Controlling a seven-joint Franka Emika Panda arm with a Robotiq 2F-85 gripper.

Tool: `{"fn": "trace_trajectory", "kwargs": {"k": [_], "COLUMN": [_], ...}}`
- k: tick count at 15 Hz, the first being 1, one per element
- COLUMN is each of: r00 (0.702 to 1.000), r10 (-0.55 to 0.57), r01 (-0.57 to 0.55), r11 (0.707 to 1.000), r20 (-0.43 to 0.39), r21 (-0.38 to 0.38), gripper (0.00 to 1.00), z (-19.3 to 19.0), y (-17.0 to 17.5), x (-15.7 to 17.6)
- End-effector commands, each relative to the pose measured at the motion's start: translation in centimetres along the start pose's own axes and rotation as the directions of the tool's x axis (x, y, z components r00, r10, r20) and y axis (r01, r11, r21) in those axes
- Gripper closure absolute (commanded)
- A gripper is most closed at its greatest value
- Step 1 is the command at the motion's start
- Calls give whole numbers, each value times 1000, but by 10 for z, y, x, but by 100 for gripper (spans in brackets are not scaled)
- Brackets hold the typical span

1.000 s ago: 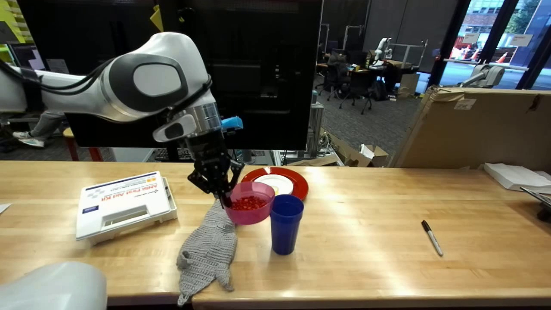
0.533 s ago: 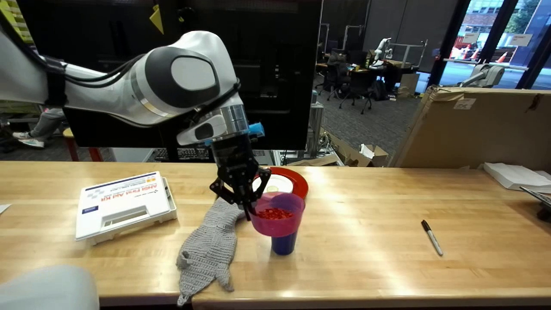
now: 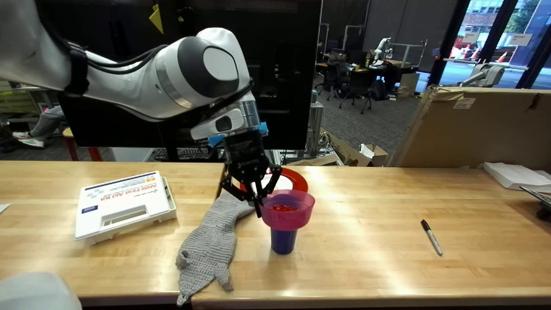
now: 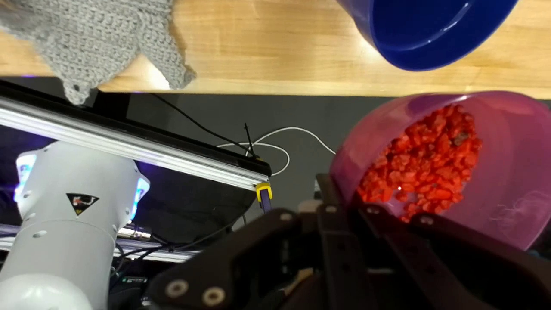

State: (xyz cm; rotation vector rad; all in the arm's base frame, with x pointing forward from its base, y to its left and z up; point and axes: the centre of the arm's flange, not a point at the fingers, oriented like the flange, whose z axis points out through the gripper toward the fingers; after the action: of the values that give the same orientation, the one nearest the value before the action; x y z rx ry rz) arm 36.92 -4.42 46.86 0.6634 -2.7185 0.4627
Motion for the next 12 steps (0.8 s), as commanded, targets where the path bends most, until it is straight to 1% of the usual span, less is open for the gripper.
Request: {"fn": "trace_trajectory", "kwargs": {"k": [1,3,4,6,9,12], "r00": [994,985,982,977,966,955], "r10": [-46,-77,-89,-117,-164,-196], "r01": [47,81,93,121,167,196], "r11": [999,997,996,993,986,980], "r20": [-101,-151,-164,-180,-199,-221], "r21": [12,19,17,9,-2,-23], "gripper": [99,99,99,99,99,99], "z": [-16,-19,-20,-22,-23,-16], "y": [1,0,0,1,7,13], "x": [-6,-3,-2,-3,-14,-21]}}
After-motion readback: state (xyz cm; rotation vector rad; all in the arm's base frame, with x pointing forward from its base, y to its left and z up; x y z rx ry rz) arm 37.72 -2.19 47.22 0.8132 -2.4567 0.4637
